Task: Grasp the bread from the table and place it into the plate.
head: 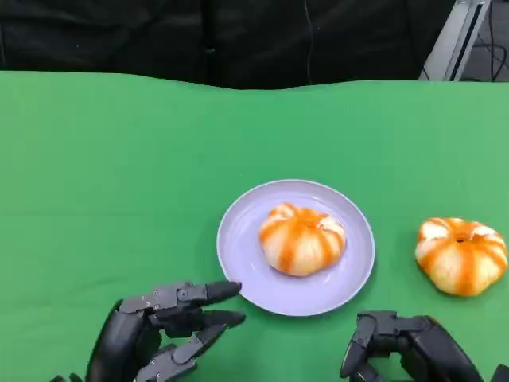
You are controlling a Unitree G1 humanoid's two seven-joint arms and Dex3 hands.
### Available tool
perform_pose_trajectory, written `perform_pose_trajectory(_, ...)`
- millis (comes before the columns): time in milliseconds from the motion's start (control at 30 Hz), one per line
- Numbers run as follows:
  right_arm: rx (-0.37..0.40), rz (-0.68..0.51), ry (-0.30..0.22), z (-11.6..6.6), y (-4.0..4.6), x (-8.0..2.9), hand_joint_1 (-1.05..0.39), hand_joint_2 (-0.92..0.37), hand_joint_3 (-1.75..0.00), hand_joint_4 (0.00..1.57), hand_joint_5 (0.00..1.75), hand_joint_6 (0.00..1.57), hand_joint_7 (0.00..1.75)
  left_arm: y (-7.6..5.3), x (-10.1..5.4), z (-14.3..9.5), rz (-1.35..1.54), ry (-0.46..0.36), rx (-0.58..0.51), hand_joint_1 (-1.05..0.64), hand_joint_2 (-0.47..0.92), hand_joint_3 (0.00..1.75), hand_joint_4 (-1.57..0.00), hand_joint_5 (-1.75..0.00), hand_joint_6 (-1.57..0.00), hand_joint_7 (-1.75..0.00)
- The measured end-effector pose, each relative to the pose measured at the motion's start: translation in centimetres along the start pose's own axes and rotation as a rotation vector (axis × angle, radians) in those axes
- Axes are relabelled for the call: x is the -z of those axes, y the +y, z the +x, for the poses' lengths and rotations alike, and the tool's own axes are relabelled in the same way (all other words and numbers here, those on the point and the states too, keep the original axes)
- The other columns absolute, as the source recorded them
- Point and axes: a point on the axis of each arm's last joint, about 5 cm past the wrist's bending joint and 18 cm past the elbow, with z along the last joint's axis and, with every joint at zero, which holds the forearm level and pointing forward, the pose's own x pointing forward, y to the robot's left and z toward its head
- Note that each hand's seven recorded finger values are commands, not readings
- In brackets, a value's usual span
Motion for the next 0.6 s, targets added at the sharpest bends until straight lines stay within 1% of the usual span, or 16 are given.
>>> perform_pose_trajectory(33,0.000,0.000,0.000,-0.01,-0.01,0.00,-0.09,-0.61,-0.97,0.84,1.44,0.88,1.16,-0.03,0.04,0.02,0.003,-0.002,0.004,-0.03,0.66,0.92,-0.90,-1.31,-1.06,-0.86)
perform_pose_trajectory(100,0.000,0.000,0.000,-0.02,-0.02,0.00,-0.09,-0.61,-0.97,0.84,1.44,0.87,1.17,-0.09,0.18,0.06,0.005,-0.003,0.009,-0.03,0.61,1.03,-0.85,-1.46,-0.95,-1.10)
perform_pose_trajectory(133,0.000,0.000,0.000,-0.02,-0.02,0.00,-0.09,-0.62,-0.97,0.84,1.44,0.87,1.17,-0.11,0.26,0.05,0.004,-0.001,0.010,-0.03,0.60,1.06,-0.84,-1.49,-0.93,-1.15)
perform_pose_trajectory(233,0.001,0.000,0.001,-0.03,-0.03,0.00,-0.09,-0.62,-0.96,0.84,1.44,0.87,1.17,-0.17,0.39,-0.02,0.001,0.000,0.014,-0.03,0.58,1.08,-0.83,-1.52,-0.91,-1.19)
perform_pose_trajectory(300,0.001,0.000,0.000,-0.03,-0.04,-0.01,-0.09,-0.62,-0.96,0.85,1.44,0.87,1.18,-0.19,0.44,-0.05,-0.002,0.002,0.014,-0.05,0.49,1.23,-0.84,-1.56,-0.93,-1.24)
perform_pose_trajectory(367,0.002,-0.002,-0.001,-0.02,-0.05,-0.03,-0.09,-0.62,-0.96,0.85,1.44,0.87,1.17,-0.19,0.47,-0.07,-0.006,0.002,0.011,-0.07,0.46,1.28,-0.85,-1.58,-0.93,-1.26)
perform_pose_trajectory(433,0.002,-0.003,0.000,-0.03,-0.07,-0.03,-0.10,-0.62,-0.95,0.85,1.44,0.87,1.18,-0.22,0.60,-0.18,-0.013,0.009,0.009,-0.08,0.44,1.30,-0.85,-1.59,-0.92,-1.28)
perform_pose_trajectory(600,0.001,-0.003,0.001,-0.06,-0.12,-0.03,-0.09,-0.62,-0.95,0.84,1.44,0.87,1.18,-0.34,0.74,-0.27,-0.020,0.019,0.012,-0.08,0.47,1.27,-0.83,-1.60,-0.90,-1.30)
